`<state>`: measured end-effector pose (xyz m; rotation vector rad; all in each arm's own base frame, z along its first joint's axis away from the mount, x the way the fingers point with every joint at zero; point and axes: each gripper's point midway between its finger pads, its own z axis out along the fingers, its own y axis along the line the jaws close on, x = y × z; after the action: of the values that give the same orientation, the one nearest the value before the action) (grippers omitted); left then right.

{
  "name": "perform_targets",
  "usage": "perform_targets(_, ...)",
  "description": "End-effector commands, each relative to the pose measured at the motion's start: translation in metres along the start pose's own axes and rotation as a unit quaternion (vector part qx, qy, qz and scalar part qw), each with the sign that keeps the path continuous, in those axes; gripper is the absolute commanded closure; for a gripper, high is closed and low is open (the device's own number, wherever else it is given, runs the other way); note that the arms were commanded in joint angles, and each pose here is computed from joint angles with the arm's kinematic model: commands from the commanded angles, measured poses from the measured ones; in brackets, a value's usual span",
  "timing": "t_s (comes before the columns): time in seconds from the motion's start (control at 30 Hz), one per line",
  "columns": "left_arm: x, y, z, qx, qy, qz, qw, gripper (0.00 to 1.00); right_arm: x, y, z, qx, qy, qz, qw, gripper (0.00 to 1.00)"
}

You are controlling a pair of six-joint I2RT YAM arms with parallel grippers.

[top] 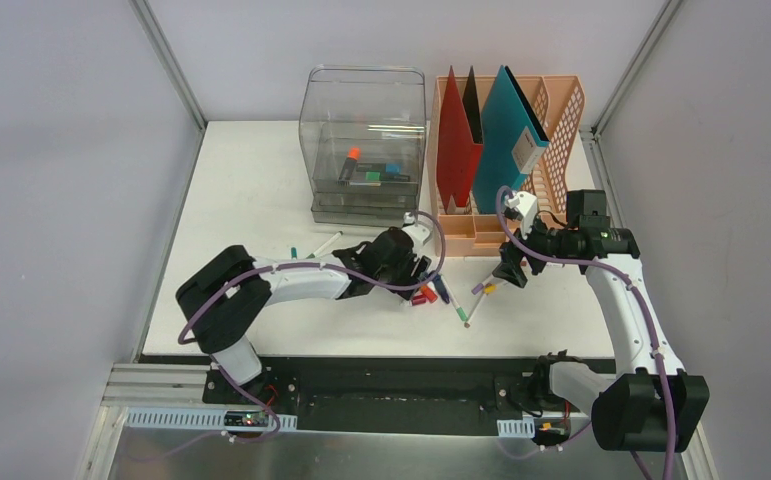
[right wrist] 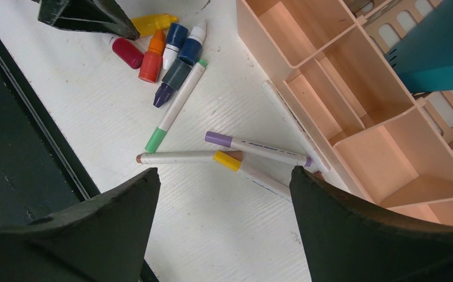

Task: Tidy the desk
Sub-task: Pick up the stationery from the center of the board.

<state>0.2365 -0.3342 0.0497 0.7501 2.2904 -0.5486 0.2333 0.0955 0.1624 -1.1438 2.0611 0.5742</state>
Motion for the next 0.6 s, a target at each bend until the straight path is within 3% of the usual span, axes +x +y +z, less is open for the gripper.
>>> perform_targets(0.0, -0.010, -0.001, 0.007, -0.032, -0.001, 0.004, 0.999, 0.40, -0.003, 0.002, 0.001, -0.006, -0.009, -0.014, 1.000, 0.16)
perform_targets(0.27, 0.001, -0.001, 0.016, -0.049, 0.030, 0.021, 0.998, 0.53, -0.003, 0.002, 0.002, -0.009, -0.007, -0.015, 1.000, 0.16)
perform_targets(0.57, 0.007, 0.007, 0.018, -0.080, 0.049, 0.050, 0.994, 0.83, -0.003, 0.002, 0.003, -0.009, -0.006, -0.016, 1.000, 0.16)
